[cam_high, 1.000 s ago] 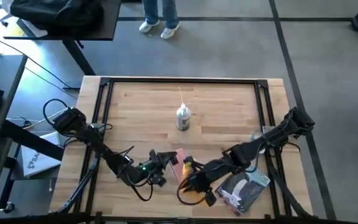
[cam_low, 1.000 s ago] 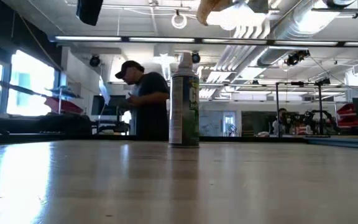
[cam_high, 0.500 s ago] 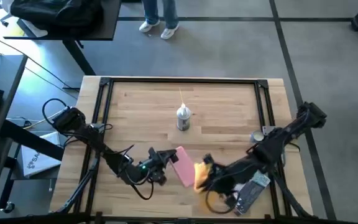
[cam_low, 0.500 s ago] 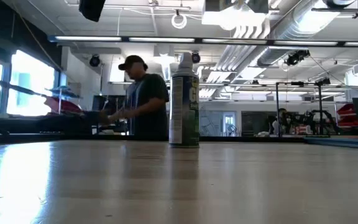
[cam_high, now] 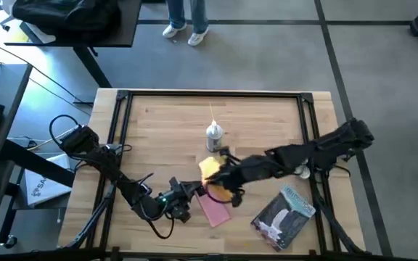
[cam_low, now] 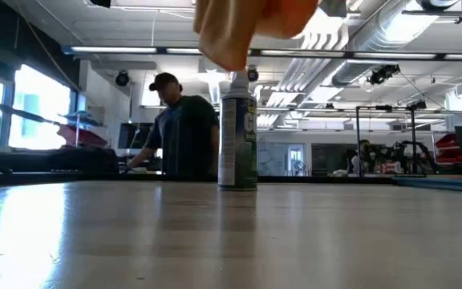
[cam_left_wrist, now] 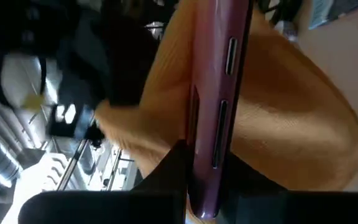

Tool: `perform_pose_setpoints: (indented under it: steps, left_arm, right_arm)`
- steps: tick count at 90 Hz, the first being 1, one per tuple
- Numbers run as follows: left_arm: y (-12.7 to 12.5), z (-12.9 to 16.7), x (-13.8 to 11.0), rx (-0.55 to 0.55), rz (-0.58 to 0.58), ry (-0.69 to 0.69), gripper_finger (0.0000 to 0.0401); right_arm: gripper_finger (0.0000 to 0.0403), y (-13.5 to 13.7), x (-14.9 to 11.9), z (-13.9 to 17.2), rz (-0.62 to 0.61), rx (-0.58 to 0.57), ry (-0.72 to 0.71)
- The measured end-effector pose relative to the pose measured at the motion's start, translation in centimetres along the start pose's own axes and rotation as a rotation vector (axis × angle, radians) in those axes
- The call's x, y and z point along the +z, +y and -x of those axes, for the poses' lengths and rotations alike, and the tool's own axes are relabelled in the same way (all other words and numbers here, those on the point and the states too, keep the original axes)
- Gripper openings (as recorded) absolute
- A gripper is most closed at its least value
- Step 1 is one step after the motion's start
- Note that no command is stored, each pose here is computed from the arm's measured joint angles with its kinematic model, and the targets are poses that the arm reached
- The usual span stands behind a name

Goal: Apply microfiber cloth
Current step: Wipe the phone with the microfiber towel

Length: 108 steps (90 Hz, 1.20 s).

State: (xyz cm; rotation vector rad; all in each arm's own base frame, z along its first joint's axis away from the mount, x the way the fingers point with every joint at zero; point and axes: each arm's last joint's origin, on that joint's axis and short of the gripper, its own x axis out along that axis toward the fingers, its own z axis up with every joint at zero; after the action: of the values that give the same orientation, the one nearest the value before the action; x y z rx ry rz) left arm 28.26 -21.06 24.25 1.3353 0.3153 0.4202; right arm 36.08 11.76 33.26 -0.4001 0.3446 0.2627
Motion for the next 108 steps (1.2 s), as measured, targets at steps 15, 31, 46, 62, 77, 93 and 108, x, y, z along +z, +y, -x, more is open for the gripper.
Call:
perform_pose_setpoints:
  steps: [15, 31, 46, 62, 77, 93, 108]
  left_arm:
    - [0.1, 0.7, 0.2, -0.001, 0.014, 0.001, 0.0016]
    - [0.4, 0.9, 0.1, 0.001, 0.031, 0.002, 0.0016]
    - [1.4, 1.0, -0.1, 0.009, 0.045, 0.0, 0.0016]
    - [2.2, 1.1, -0.3, 0.016, 0.055, 0.005, 0.0016]
    - [2.3, 0.6, -0.6, 0.018, 0.047, 0.024, 0.0016]
    - [2.1, -0.2, -1.1, 0.012, 0.03, 0.052, 0.0016]
    - [2.6, -0.5, -1.4, 0.013, 0.028, 0.055, 0.0016]
  right_arm:
    - [0.0, 0.0, -0.6, -1.5, -0.025, 0.048, -0.022]
    - [0.0, 1.5, -0.3, -1.8, -0.084, 0.103, -0.036]
    - [0.0, 3.4, 0.5, -1.4, -0.103, 0.151, -0.063]
    - [0.0, 4.9, 1.0, -1.0, -0.099, 0.148, -0.071]
    - [0.0, 6.0, 1.4, -0.8, -0.105, 0.167, -0.081]
    - [0.0, 6.9, 1.5, -0.6, -0.103, 0.189, -0.083]
    - [0.0, 7.9, 1.8, -0.3, -0.112, 0.214, -0.09]
